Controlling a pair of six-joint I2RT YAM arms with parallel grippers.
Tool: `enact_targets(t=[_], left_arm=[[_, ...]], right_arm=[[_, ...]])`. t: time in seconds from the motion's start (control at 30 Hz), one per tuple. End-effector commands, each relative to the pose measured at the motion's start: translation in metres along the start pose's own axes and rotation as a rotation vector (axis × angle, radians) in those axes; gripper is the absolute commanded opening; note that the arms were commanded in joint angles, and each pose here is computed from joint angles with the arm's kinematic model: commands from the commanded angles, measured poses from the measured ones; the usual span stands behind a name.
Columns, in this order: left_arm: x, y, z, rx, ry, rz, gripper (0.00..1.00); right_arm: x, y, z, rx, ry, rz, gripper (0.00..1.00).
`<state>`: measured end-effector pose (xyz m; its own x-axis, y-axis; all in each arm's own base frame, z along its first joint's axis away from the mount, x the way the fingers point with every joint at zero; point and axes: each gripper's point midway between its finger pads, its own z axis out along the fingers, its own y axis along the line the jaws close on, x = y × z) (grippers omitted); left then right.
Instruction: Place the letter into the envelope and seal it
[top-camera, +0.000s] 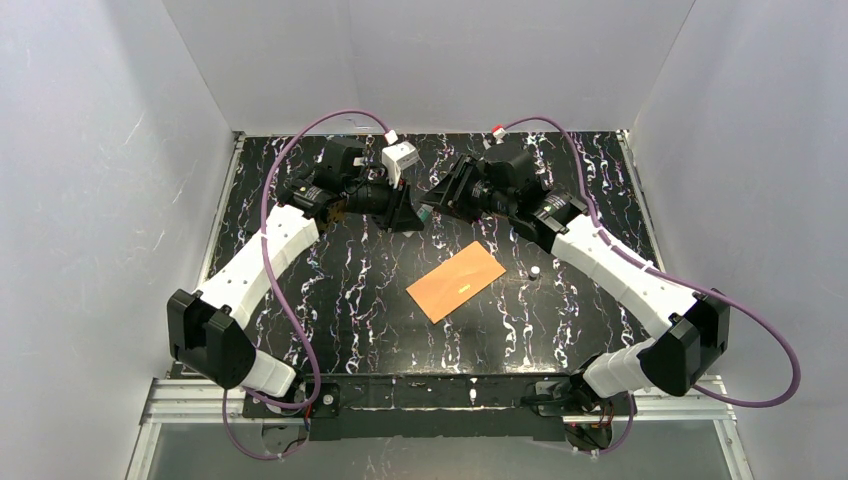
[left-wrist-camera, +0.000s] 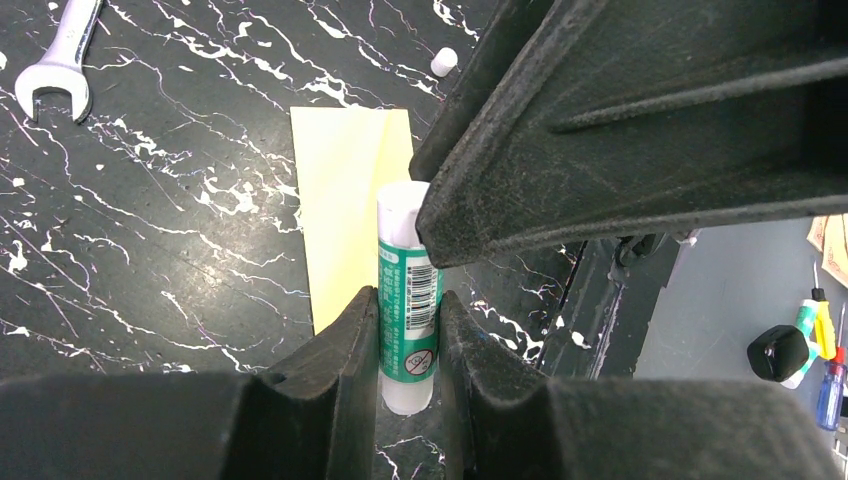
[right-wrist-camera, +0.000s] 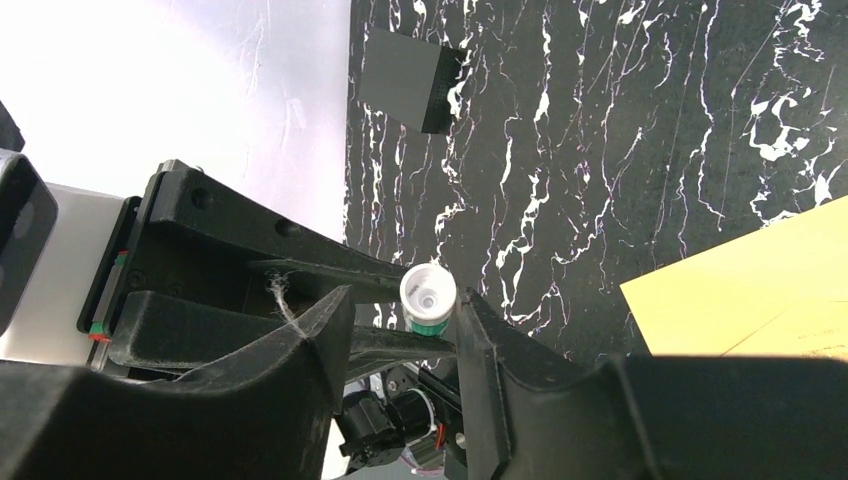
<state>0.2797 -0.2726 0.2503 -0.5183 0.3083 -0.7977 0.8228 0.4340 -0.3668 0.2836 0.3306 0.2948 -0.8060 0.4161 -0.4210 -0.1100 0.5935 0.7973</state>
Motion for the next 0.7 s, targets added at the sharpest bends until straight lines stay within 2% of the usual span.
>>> enact_targets(t=[0.0,0.3,0.53,0.67], left_arm=[[-0.015,-0.008,-0.007,0.016,-0.027,0.025,0.00],[-0.015,-0.012,-0.006,0.037,-0.022,0.016,0.00],[-0.016,-0.022,-0.009,0.084,-0.020,-0.011,0.00],[-0.021,-0.048,-0.018,0.199,0.003,-0.114,0.00]], right_arm=[[-0.004,0.016,-0.004,-0.051,0.000,0.000,0.47],[-0.002,0.014,0.001,-0.040,0.014,-0.013,0.43],[-0.009,0.020,-0.005,-0.071,-0.026,-0.057,0.03],[-0.020,0.036,-0.024,-0.175,-0.096,-0.249,0.01]])
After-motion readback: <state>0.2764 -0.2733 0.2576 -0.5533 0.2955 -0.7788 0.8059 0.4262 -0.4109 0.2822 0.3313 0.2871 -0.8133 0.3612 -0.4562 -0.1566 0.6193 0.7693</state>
